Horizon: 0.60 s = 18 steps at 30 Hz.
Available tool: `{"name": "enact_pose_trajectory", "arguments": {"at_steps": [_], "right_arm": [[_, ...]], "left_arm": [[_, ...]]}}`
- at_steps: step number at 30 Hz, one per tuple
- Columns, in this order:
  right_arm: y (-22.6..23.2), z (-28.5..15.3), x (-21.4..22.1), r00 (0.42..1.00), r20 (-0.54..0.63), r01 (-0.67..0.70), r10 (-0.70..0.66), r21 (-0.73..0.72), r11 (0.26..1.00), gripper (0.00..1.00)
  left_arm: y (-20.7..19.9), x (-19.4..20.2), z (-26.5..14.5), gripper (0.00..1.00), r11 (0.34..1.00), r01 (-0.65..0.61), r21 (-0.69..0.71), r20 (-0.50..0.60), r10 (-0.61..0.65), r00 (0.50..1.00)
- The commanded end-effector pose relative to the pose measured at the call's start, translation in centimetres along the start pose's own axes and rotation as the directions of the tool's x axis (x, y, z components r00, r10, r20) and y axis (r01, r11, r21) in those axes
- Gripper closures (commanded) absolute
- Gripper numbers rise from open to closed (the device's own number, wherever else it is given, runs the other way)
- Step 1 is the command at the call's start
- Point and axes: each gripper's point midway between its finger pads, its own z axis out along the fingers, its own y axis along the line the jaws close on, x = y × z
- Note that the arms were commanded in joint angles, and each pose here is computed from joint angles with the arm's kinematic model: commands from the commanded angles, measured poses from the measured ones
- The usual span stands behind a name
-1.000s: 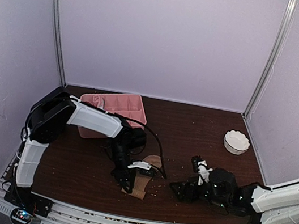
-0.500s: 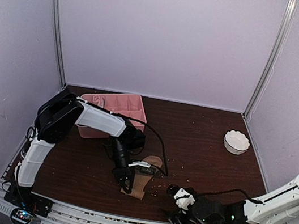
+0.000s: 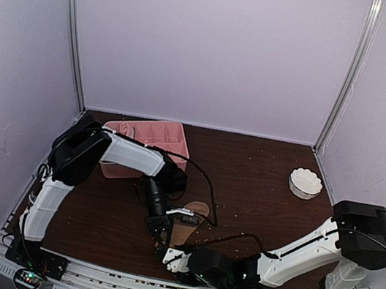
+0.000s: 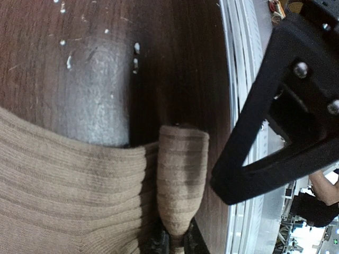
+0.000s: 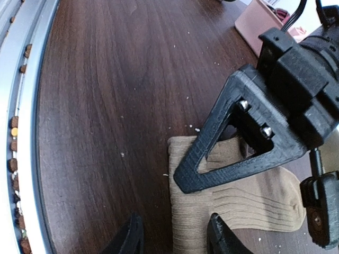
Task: Roll the socks
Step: Roll the sock at the center of the board.
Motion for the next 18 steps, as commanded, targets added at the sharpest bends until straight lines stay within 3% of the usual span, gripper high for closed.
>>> {"name": "enact_pose_trajectory", "arguments": {"at_steps": [1, 12, 18], "right_arm": [[0.6, 1.0, 1.1, 0.996, -0.05, 0.072, -0.074, -0.035, 0.997, 0.61], [0.2, 1.9, 4.3, 0.984, -0.154, 0.085, -0.087, -0.018, 0.996, 0.74], [0.0, 2.0, 5.9, 0.972, -0.215, 0.096, -0.096, -0.009, 0.995, 0.71]], "left_arm": [[3.5, 3.0, 1.3, 0.99, 0.996, 0.027, -0.084, -0.118, -0.037, 0.992], [2.9, 2.8, 1.3, 0.97, 0.999, 0.024, -0.039, -0.11, -0.028, 0.993], [2.6, 2.8, 1.3, 0.97, 1.0, 0.016, -0.018, -0.116, -0.018, 0.993]]}}
